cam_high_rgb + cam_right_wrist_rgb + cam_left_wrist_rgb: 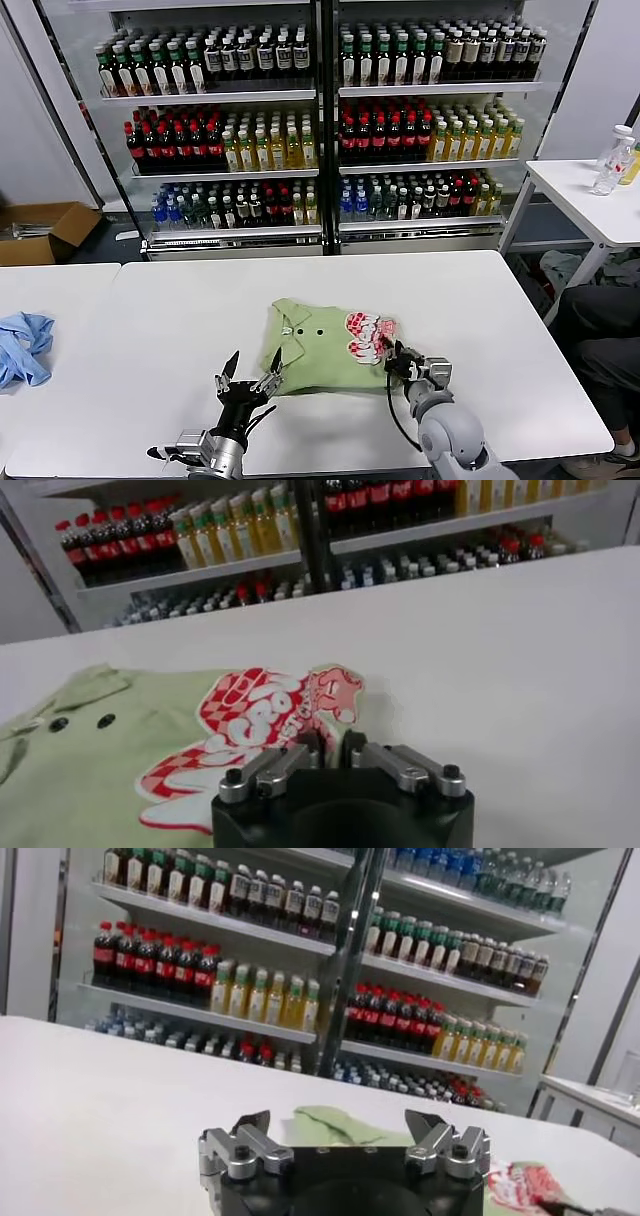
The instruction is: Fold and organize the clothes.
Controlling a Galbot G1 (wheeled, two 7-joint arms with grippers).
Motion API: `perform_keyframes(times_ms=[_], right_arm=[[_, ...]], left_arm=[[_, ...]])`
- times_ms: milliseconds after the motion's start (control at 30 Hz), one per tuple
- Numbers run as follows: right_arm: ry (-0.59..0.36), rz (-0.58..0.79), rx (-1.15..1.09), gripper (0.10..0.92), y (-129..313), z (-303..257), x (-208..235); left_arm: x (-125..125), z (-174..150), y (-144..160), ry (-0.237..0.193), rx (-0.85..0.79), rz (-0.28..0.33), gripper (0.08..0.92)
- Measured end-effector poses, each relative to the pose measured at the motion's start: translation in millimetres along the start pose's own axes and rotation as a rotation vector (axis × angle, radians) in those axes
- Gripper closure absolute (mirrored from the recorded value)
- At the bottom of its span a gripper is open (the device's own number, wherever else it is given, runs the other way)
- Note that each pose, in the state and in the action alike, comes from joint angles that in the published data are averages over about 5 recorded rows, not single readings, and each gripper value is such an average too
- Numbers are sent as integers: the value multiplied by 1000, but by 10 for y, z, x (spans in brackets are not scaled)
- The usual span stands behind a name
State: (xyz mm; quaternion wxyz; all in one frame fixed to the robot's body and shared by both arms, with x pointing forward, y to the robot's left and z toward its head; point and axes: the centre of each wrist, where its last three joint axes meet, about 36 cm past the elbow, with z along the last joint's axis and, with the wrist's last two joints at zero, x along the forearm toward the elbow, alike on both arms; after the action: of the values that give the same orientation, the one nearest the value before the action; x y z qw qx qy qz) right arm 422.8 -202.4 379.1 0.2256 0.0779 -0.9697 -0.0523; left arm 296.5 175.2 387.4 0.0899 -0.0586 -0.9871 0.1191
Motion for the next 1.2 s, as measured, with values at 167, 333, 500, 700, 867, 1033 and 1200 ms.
perform_keyframes(times_ms=[167,333,500,700,867,1033,1200], right_arm=[[-45,11,91,901,-213,-146,-181],[-94,15,173,841,-421,-312,-304],[-156,44,209,694,-509,-332,-262],[-230,86,231,521,-505,-219,19],[-279,123,227,391,-503,-98,367],[-319,152,218,257,-516,0,738],[-355,176,219,202,-505,61,1067]], left_arm=[[16,-4,12,0,-8,0,177],[29,-8,8,-1,-16,4,177],[37,-16,9,-5,-23,7,177],[72,-29,11,-12,-37,14,177],[94,-43,-18,-18,-39,19,177],[128,-46,-56,-27,-41,25,177],[167,-61,-86,-33,-49,34,177]])
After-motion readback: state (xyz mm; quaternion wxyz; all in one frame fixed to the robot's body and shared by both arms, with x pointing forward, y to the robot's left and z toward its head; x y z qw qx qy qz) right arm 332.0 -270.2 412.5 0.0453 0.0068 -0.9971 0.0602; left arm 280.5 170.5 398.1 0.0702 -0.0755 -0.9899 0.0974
